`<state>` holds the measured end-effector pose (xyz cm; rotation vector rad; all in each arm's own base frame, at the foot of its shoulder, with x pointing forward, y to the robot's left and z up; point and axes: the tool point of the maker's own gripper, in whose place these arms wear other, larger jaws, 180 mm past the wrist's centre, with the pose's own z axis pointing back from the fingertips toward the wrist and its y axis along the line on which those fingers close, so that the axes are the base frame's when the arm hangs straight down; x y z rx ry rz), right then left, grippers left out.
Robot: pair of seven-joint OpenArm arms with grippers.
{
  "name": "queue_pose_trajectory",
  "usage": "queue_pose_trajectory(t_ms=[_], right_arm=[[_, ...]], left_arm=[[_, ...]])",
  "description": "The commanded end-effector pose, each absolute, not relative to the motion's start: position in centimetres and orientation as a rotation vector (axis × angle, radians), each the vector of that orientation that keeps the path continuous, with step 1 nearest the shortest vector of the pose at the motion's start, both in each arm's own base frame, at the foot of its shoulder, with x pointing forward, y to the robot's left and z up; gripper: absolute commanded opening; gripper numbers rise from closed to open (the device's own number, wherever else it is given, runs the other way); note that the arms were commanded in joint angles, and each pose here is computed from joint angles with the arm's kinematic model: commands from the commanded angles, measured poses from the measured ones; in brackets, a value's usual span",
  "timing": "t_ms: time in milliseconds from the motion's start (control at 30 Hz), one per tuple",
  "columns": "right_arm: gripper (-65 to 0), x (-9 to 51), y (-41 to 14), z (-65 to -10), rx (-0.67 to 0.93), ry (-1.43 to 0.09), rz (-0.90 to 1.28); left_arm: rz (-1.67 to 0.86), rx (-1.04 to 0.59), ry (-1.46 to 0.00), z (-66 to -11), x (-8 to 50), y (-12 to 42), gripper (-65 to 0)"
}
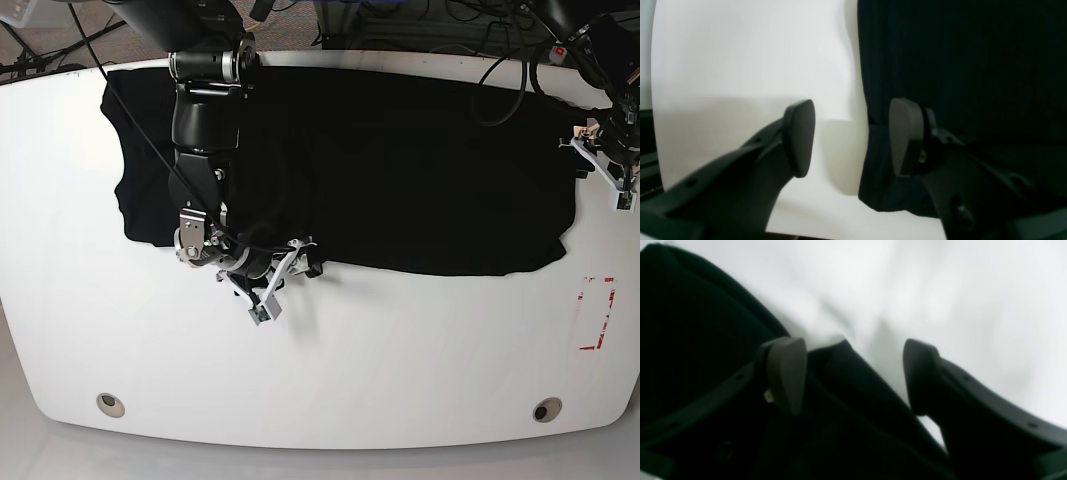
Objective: Fold the T-shirt properly
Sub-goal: 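Grasp the shirt side with the right gripper and pull it outward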
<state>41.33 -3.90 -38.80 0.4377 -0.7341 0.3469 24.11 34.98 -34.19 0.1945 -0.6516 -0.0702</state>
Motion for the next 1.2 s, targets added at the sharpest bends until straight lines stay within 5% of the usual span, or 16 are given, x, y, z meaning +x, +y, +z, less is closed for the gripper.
queue_pose_trajectory(t_ms=[0, 200, 467, 1167], right_arm=[[-21.4, 43.7, -4.0, -38.0, 0.451, -0.793, 0.288], [-24.6, 43.2, -3.8, -39.7, 0.466, -0.764, 0.246], [-65.0, 43.1, -3.6, -39.6, 0.475, -0.765, 0.250], [-65.0, 44.9, -7.3, -30.1, 0.305, -0.969, 0.346]], left_arm=[[-0.079, 0.214, -0.690, -33.0, 24.8, 35.4, -32.5], [-0.082, 0.217, -0.690, -32.9, 24.9, 35.5, -32.5], [-0.082, 0.217, -0.689, -32.9, 24.9, 35.5, -32.5], [-0.154, 0.117, -0.690, -34.7, 28.5, 30.9, -32.5]])
